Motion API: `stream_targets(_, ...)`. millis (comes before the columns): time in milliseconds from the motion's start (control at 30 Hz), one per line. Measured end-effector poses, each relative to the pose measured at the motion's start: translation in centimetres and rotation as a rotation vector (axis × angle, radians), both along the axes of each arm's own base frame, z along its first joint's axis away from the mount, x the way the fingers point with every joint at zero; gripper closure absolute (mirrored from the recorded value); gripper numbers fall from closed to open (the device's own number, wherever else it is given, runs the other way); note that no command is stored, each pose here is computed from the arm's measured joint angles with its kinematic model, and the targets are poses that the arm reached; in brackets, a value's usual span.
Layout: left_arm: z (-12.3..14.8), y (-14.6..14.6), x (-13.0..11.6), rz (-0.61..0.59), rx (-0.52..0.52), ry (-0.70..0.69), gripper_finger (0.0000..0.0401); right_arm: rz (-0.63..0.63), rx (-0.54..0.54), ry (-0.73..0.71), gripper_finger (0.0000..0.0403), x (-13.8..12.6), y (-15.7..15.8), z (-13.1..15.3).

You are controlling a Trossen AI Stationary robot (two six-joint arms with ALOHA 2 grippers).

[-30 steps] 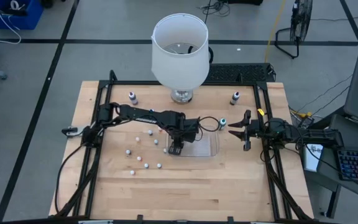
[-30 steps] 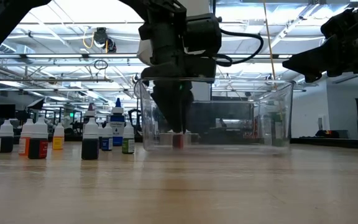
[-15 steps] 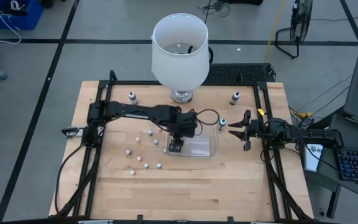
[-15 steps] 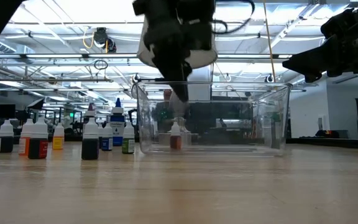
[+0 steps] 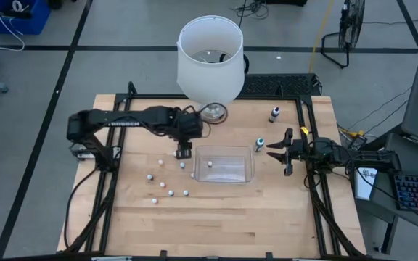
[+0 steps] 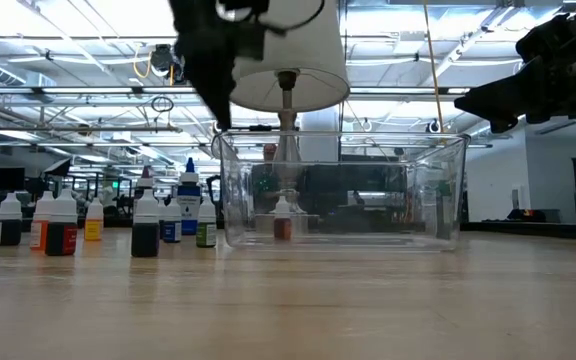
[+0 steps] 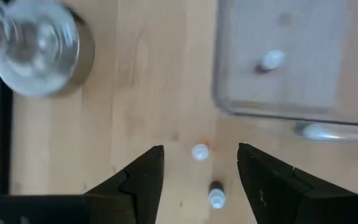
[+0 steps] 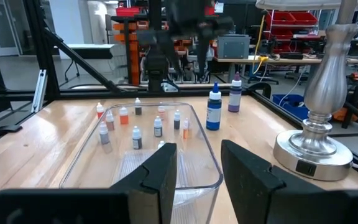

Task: Pick & Place food coloring
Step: Put the yellow food coloring bottle into the transparent bin

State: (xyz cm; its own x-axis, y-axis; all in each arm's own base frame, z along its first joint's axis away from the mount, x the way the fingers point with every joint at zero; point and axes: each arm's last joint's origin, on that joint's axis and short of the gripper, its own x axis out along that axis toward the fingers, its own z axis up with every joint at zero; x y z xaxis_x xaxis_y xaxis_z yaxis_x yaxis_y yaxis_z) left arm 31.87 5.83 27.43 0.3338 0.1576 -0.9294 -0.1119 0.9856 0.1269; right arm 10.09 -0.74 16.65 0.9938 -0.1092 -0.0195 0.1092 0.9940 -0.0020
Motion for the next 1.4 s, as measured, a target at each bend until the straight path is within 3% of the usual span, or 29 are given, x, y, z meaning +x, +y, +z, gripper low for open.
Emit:
stream_targets(133,-3.0,1.0,-1.1,0.063,-0.008,-0.007,0.0191,0.0,0.0,0.0,0.0289,0.0,0.0,0.0)
stream_targets(333,-6.0,0.7,-1.2,0.031,0.002,-0.027,0.0175,0.0,0.0,-0.001,0.0289,0.0,0.0,0.0)
stream_targets(1100,-10.5,-0.5,-2.5,0.098,-0.034,-0.065,0.0171,0.0,0.0,-0.001,0.0289,0.0,0.0,0.0)
stream_targets(1400,-12.2,-0.5,-1.9,0.086,-0.055,-0.032,0.0171,0.0,0.0,-0.002,0.0289,0.0,0.0,0.0)
